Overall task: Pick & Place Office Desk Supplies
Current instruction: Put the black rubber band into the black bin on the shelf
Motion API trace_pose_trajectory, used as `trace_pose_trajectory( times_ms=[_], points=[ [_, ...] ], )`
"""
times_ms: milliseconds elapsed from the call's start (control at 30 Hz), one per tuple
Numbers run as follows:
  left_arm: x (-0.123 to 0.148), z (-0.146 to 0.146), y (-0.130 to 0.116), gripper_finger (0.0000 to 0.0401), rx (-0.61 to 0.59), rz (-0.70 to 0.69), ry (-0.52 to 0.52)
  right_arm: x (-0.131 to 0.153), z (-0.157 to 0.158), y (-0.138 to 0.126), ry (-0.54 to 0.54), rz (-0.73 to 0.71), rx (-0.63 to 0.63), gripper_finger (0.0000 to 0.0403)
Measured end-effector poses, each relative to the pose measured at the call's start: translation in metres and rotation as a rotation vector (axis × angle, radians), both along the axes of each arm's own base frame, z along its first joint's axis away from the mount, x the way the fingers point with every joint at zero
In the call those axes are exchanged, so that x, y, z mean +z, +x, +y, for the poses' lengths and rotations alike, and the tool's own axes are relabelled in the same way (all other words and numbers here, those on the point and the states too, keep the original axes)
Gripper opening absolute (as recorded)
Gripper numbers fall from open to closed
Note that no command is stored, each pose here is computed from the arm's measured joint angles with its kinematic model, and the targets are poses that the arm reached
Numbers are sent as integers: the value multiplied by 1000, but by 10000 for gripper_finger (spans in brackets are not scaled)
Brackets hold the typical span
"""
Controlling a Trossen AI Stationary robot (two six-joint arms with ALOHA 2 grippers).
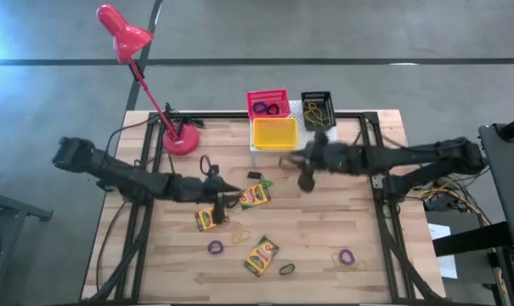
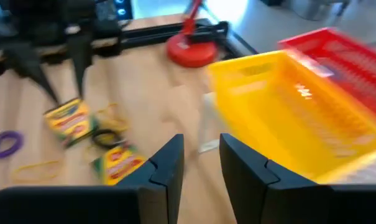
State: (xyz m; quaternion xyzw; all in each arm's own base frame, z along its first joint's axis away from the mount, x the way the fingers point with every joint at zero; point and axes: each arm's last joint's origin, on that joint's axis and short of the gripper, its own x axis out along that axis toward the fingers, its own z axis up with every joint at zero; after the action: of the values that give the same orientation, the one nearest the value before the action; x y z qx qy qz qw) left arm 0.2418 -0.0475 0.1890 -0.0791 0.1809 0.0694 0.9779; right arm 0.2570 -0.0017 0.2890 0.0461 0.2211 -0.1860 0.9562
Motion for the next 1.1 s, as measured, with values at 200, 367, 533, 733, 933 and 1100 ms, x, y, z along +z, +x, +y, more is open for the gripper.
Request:
trace_pose_trajectory(
  times_ms=[200, 367, 533, 733, 933, 1100],
  points=[
    [1, -31, -10, 119, 4, -22, 17, -30, 56, 9, -9, -5, 51, 77],
    [1, -51, -18, 119, -15, -33, 6, -56, 89, 14, -10, 9, 38, 62],
    [-1, -57, -22, 119, -43, -18, 10, -83, 111, 24, 44, 26, 27, 53],
    [-7, -54, -24, 119, -4, 42, -7, -127, 119, 40, 138, 119, -1, 60],
    [-8, -53, -24, 119, 0, 51, -9, -139, 133, 48, 353, 260, 257, 108],
    [-8, -53, -24, 119, 12, 48, -2, -134, 156, 44, 475, 270, 502, 157]
  ],
)
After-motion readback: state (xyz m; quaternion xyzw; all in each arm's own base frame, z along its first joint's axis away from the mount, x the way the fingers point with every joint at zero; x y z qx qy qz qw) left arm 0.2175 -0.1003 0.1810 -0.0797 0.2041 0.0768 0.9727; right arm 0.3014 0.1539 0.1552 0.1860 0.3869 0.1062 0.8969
